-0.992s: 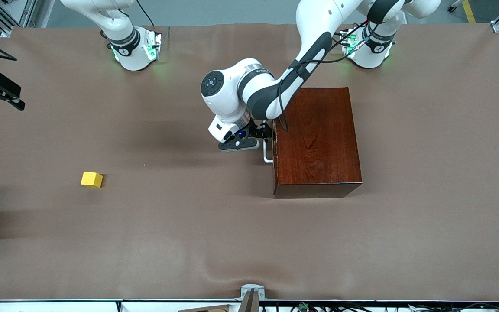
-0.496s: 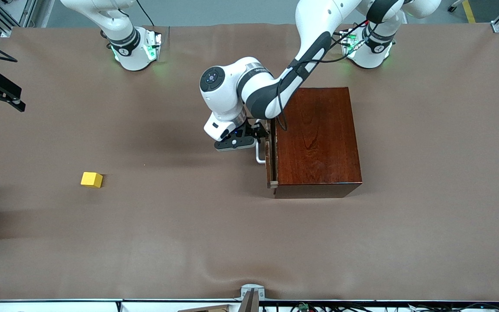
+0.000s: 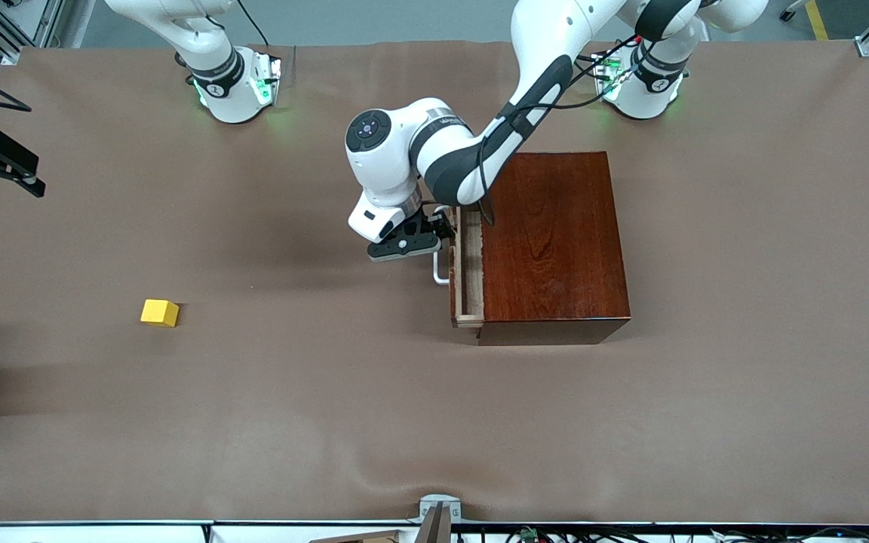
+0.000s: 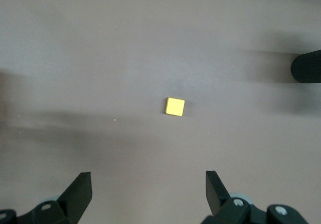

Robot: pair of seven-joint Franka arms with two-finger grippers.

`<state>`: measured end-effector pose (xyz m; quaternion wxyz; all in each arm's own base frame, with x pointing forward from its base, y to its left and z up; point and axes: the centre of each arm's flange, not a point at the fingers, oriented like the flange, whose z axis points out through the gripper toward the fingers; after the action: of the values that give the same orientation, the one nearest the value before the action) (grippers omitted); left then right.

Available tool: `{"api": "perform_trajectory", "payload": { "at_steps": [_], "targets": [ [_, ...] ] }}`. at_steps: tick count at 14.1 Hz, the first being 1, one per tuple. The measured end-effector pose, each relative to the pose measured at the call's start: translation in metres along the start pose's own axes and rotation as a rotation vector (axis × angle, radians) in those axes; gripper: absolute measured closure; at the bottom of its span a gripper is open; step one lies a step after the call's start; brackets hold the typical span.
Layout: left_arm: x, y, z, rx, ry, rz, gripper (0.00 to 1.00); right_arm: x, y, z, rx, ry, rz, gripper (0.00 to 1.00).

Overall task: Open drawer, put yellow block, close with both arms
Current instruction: 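Pull the drawer open with the left gripper while the right gripper approaches the cube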

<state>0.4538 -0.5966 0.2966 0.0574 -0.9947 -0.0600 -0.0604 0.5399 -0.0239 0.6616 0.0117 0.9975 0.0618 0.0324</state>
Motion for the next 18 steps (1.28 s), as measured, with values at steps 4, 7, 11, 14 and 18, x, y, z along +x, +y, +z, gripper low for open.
{"api": "perform_trajectory", "payload": {
  "at_steps": [4, 7, 11, 14, 18],
  "targets": [
    [0.001, 0.004, -0.002, -0.029, 0.005, -0.007, 0.0, 0.004, 0.0, 0.008, 0.001, -0.013, 0.0, 0.0],
    [0.002, 0.005, -0.002, -0.038, 0.005, -0.014, 0.0, 0.011, 0.001, 0.021, 0.003, -0.034, 0.0, 0.0],
    [-0.004, 0.013, -0.005, -0.071, 0.015, -0.019, 0.0, 0.017, 0.003, 0.032, 0.003, -0.043, 0.002, 0.0],
    [-0.007, 0.019, -0.007, -0.093, 0.021, -0.034, 0.0, 0.026, 0.004, 0.046, 0.003, -0.051, 0.001, 0.0],
    [-0.01, 0.027, -0.007, -0.11, 0.026, -0.043, 0.0, 0.039, 0.002, 0.071, 0.006, -0.081, -0.004, 0.0]
  ]
}}
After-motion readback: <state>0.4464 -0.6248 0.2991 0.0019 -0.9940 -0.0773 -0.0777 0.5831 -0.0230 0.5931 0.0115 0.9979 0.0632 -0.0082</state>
